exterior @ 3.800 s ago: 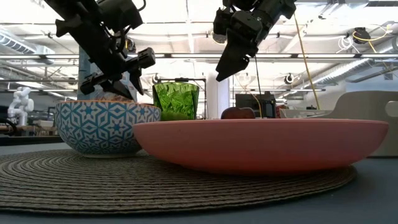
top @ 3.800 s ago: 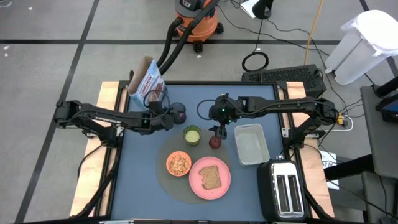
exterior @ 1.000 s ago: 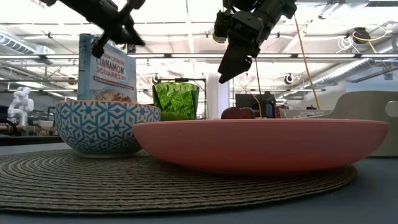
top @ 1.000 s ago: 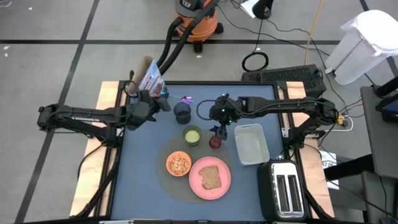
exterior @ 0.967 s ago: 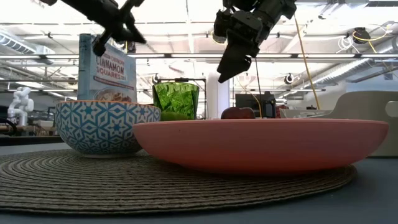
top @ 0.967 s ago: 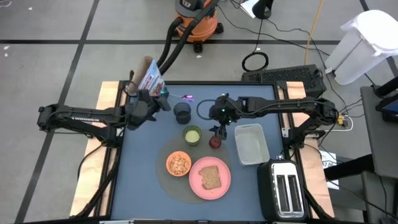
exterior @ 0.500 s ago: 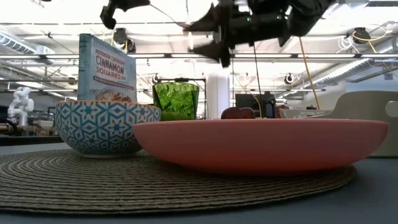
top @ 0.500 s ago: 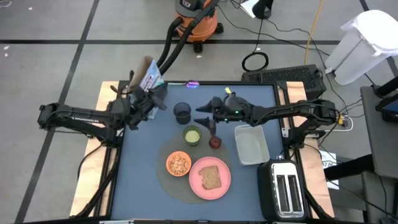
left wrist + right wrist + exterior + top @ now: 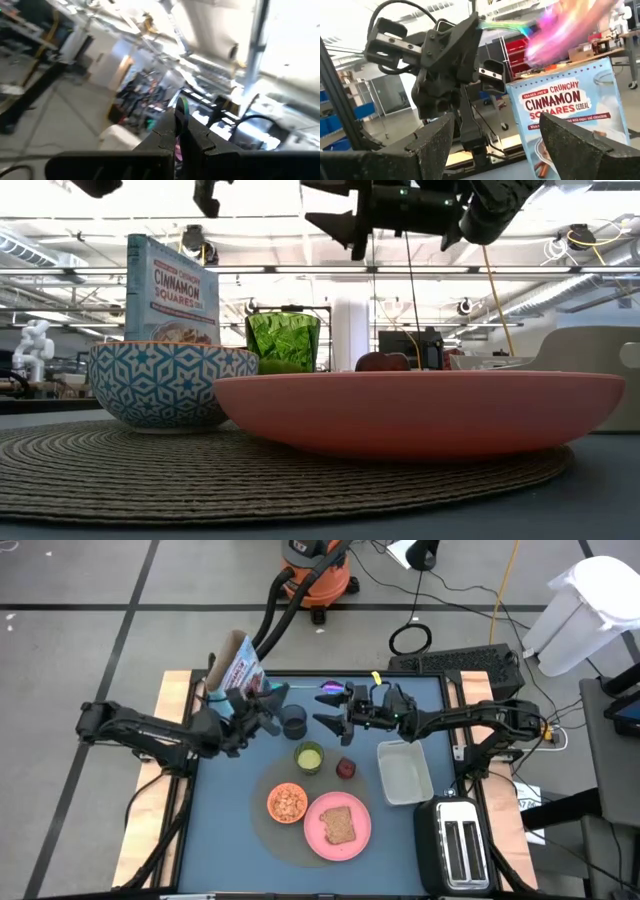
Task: Arrange a breakfast setting
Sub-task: Put the spoon on the gray placemat to the left of the red bowl
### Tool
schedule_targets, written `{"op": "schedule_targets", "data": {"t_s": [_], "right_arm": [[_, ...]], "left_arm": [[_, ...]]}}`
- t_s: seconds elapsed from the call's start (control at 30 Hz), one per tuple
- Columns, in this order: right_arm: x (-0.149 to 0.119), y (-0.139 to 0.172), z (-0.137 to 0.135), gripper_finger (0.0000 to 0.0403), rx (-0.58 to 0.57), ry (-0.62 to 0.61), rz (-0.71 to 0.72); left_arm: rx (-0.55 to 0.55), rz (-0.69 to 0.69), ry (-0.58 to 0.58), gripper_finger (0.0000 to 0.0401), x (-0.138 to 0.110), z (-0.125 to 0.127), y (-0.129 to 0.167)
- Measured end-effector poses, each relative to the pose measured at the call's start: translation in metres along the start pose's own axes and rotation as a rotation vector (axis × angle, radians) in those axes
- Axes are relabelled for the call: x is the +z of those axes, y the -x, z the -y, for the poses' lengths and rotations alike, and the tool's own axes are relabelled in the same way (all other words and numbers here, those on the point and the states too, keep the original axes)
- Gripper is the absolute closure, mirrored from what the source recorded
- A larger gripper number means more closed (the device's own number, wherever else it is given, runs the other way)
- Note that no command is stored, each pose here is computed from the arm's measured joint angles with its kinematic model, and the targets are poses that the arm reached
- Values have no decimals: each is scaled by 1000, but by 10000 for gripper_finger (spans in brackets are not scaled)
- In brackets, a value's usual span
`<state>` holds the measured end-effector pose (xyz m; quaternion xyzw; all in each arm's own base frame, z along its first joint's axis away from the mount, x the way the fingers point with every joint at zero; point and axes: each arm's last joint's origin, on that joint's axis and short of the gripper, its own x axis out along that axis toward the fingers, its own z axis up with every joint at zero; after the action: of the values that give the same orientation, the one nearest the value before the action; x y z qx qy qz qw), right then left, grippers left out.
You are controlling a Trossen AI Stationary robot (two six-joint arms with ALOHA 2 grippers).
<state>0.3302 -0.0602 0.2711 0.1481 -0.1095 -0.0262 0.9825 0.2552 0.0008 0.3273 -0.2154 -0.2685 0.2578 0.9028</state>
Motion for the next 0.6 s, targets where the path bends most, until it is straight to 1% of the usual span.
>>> {"op": "schedule_targets", "data": {"t_s": [0.13,0.27,0.43,0.6], "right_arm": [[3,0,-1,115,10,3,26],[7,0,-3,115,31,8,76],[11,1,-4,115,45,13,118],[15,1,-6,115,56,31,155]], "left_arm": [[-94,11,10,391,-11,3,-4],[-151,7,15,391,-25,3,-6],[-195,11,26,391,-35,3,-8],[-198,4,33,391,-39,2,-8]]}}
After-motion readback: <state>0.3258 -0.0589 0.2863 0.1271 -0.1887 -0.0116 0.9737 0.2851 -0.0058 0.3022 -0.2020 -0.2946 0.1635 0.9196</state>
